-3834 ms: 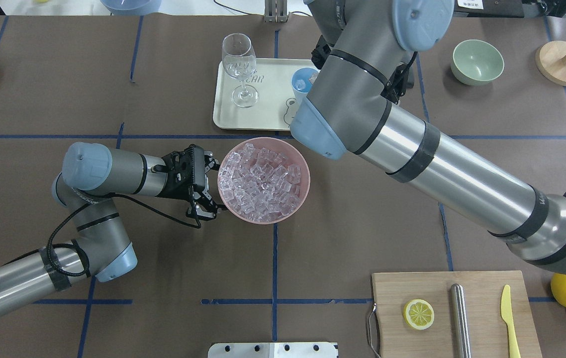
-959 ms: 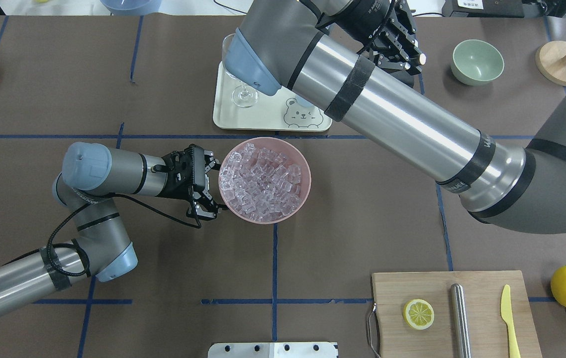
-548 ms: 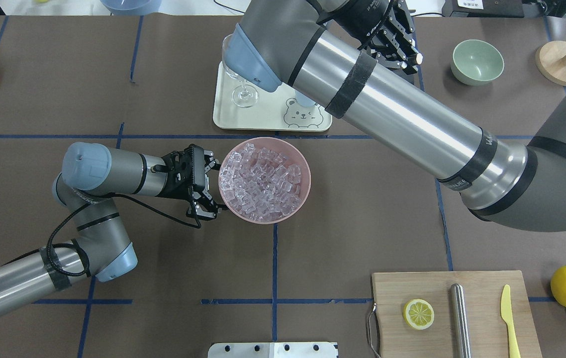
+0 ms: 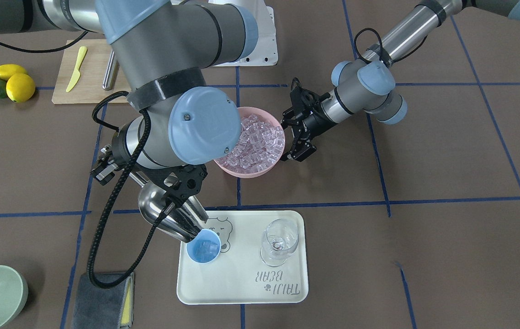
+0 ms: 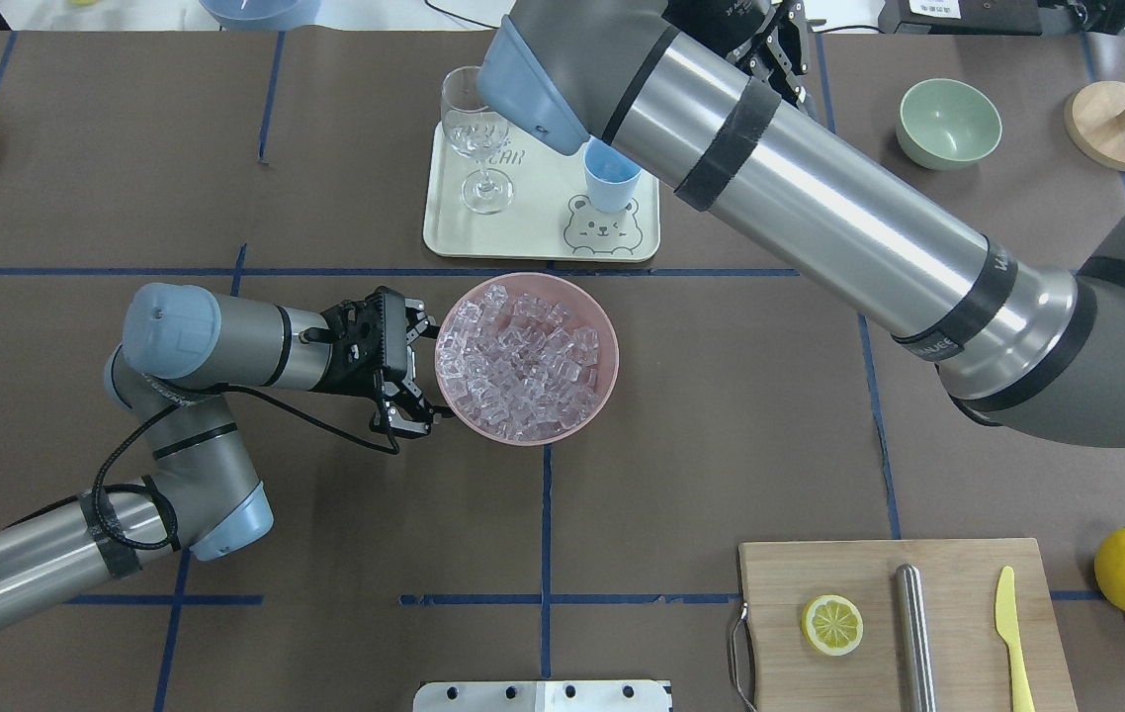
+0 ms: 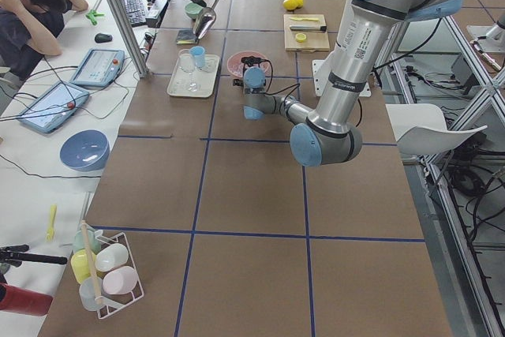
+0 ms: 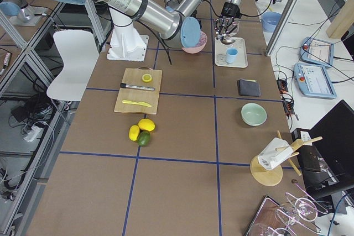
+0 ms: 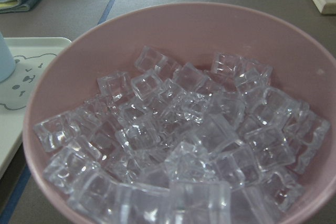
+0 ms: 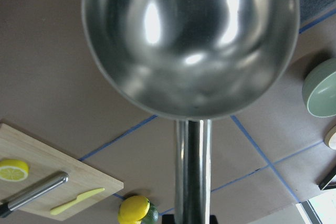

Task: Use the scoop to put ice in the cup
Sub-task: 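Carry the empty scoop back toward its spot on the table with the right gripper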

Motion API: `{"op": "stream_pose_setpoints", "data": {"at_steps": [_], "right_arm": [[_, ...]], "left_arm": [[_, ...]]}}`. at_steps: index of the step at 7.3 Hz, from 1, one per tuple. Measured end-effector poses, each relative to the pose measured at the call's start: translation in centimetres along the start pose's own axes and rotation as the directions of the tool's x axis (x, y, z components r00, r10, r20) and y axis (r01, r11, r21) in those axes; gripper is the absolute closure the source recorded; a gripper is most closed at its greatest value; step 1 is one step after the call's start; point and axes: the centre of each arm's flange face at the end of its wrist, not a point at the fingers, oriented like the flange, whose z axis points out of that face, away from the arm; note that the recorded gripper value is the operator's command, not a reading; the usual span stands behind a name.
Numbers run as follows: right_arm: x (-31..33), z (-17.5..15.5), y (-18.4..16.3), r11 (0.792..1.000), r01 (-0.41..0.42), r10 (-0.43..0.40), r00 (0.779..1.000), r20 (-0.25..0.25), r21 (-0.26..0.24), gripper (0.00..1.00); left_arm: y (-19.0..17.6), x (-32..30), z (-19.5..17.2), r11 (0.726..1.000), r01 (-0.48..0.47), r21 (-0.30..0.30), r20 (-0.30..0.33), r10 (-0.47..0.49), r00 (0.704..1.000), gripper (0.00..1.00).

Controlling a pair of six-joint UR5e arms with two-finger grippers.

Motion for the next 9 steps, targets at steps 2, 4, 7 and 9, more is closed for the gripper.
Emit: {"op": "stream_pose_setpoints", "data": {"at_steps": [2, 4, 7, 9], "right_arm": [[-0.4, 3.1, 2.6, 0.986, -0.131, 0.122, 0.989, 0.086, 0.100, 1.00], [-0.9, 8.6, 7.4, 0.935, -0.279, 0.238, 0.951, 0.198, 0.220, 1.00], [-2.7, 15.5, 18.2, 0.797, -0.555, 0.450, 0.809, 0.379, 0.238, 1.00], [-3.7, 20.0, 24.7, 0.761, -0.620, 0.508, 0.753, 0.419, 0.192, 1.00]], "left_arm": [[0.0, 0.0, 0.0, 1.000, 0.000, 0.000, 0.000, 0.000, 1.000, 0.00], [0.1, 0.0, 0.0, 1.000, 0.000, 0.000, 0.000, 0.000, 1.000, 0.00], [0.1, 0.0, 0.0, 1.000, 0.000, 0.000, 0.000, 0.000, 1.000, 0.00], [0.0, 0.0, 0.0, 1.000, -0.001, 0.002, 0.000, 0.001, 1.000, 0.00]]}}
